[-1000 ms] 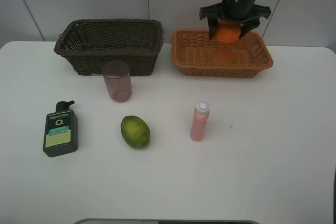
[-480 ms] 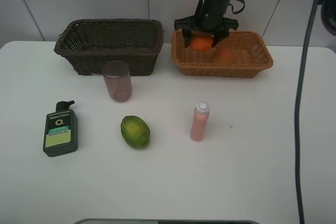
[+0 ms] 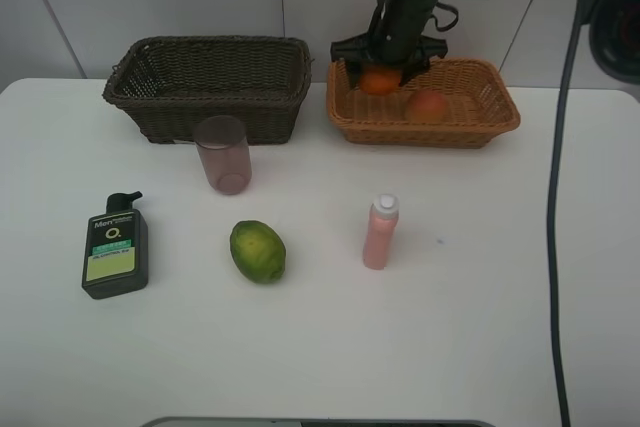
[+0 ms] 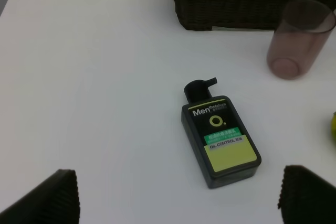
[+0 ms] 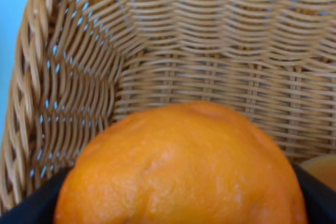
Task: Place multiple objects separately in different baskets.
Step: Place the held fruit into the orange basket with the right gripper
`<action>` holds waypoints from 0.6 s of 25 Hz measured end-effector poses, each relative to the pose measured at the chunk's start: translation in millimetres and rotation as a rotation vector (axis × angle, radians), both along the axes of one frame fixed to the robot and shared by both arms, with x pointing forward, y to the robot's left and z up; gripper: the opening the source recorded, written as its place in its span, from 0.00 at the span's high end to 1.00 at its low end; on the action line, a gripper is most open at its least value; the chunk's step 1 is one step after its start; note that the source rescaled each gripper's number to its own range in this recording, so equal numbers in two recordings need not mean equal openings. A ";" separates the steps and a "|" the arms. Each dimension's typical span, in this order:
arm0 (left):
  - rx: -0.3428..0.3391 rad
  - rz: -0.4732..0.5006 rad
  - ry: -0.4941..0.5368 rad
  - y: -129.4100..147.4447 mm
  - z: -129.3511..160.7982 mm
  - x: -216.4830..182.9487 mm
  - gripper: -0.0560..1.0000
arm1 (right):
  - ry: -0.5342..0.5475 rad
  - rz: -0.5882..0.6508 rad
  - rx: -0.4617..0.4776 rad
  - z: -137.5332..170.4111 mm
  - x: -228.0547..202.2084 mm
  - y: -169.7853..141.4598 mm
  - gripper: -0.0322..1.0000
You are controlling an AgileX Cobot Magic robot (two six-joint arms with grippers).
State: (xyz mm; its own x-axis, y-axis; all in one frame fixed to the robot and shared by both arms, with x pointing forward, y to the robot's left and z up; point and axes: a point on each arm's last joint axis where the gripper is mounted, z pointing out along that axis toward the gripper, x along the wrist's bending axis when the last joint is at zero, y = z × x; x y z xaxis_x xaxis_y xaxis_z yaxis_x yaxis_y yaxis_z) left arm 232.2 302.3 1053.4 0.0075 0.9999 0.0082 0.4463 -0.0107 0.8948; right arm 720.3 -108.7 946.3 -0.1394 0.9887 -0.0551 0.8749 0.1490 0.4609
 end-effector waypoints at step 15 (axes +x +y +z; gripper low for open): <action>0.000 0.000 0.000 0.0 0.0 0.0 0.03 | 0.041 0.004 -0.025 -26.5 0.4 4.6 0.30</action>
State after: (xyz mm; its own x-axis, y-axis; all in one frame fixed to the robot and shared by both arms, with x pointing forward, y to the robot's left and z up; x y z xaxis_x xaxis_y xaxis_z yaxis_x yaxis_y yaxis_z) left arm 232.2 302.3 1053.4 0.0075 0.9999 0.0082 0.4463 -0.0107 0.8948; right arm 720.7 -104.1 919.8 -0.1461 0.9865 -0.0742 0.8921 0.1638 0.4212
